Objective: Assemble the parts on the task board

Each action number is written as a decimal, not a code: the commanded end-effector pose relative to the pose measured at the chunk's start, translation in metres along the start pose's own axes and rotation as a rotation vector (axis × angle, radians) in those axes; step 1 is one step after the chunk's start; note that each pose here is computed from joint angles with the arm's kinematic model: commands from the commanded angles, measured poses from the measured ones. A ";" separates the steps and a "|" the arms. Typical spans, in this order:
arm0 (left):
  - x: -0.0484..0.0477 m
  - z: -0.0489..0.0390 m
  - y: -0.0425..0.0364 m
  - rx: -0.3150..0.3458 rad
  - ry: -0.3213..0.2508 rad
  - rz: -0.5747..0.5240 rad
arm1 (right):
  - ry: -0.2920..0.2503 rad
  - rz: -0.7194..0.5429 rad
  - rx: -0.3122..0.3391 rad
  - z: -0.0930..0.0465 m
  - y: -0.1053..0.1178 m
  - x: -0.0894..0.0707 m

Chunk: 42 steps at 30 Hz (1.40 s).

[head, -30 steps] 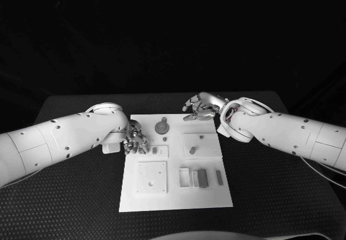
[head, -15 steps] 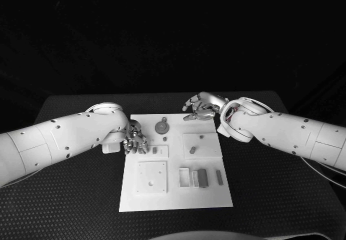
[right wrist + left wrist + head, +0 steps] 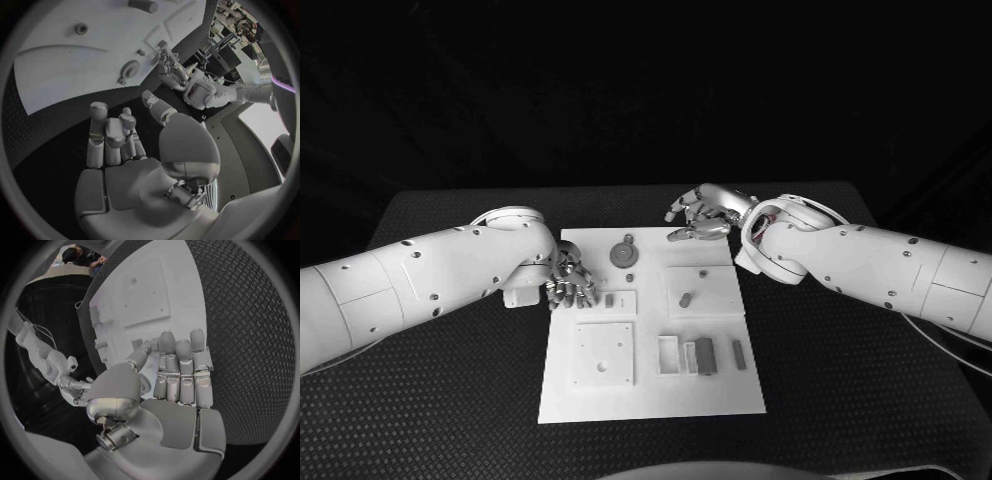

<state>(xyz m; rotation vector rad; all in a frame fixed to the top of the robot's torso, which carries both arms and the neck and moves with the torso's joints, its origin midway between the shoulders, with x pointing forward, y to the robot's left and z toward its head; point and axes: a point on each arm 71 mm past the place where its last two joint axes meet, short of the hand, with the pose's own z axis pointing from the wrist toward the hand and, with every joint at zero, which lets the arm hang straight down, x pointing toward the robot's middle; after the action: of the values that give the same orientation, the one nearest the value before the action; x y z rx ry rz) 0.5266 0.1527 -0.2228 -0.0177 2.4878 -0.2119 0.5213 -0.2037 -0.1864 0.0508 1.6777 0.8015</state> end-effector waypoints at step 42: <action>-0.0491 -0.0337 0.0219 0.146 -0.361 -0.332 | -0.001 -0.003 0.004 -0.001 -0.004 -0.002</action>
<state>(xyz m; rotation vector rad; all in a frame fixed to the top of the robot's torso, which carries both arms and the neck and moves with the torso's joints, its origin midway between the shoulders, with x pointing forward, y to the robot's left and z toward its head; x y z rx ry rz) 0.5425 0.1854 -0.1811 -0.2999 2.2400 -0.3657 0.5227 -0.2086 -0.1870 0.0572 1.6777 0.7902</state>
